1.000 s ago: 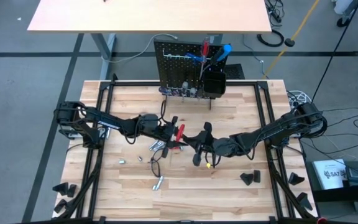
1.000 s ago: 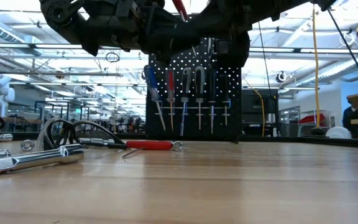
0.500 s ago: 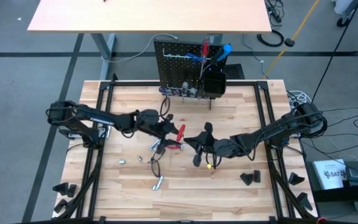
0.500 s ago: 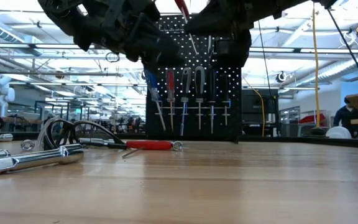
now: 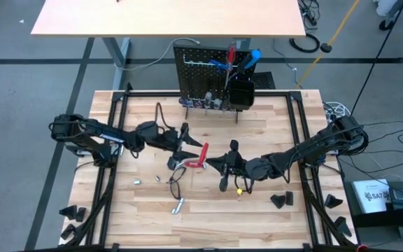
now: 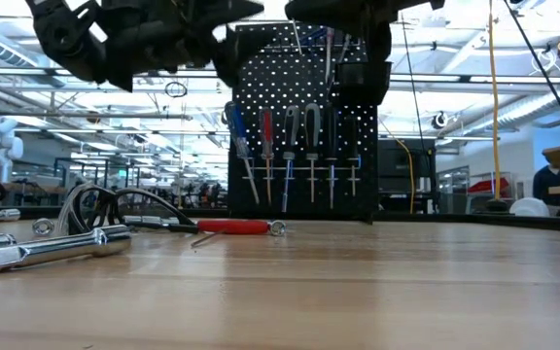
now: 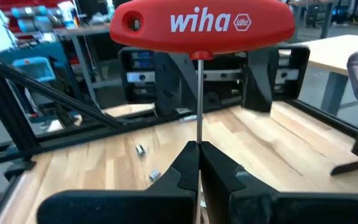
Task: Hang tools onto peg board
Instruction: Hang the red allen wrench onto the peg board
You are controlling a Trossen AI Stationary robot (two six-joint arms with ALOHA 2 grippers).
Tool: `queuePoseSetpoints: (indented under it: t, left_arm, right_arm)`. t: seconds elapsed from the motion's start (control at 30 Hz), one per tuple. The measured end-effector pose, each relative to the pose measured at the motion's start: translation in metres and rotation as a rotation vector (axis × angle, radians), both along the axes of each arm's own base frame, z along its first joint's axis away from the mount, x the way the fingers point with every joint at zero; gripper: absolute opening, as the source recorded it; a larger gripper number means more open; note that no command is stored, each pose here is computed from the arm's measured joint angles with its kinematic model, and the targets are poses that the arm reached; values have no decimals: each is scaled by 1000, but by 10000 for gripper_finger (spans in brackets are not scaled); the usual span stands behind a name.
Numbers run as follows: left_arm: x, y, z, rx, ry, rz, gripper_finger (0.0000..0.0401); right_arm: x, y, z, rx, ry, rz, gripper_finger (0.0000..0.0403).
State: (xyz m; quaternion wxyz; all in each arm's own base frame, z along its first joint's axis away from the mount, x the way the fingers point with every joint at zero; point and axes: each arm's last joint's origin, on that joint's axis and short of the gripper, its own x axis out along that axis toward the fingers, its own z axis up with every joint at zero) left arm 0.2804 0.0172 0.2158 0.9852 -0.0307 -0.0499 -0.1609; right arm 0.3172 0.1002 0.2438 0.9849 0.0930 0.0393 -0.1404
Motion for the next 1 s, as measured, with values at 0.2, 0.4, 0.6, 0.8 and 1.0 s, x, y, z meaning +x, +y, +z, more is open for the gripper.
queuePoseSetpoints:
  t: [0.2, 0.4, 0.6, 0.8, 1.0]
  left_arm:
    - [-1, -9, 10, 3, -95, -27, 212]
    - [1, -9, 8, -8, -69, 28, 212]
    - [10, -15, 12, -11, -74, 13, 212]
    - [21, -24, 6, -6, -51, -42, 212]
    - [22, -24, 6, 2, -58, -42, 194]
  right_arm:
    - [0, 0, 2, 6, -18, 1, 0]
    - [1, -1, 5, 7, -43, 2, 0]
    - [9, -6, -4, 11, -45, 10, 0]
    - [12, -11, -7, 3, -45, -7, 0]
    - [12, -10, -7, -6, -39, -9, 0]
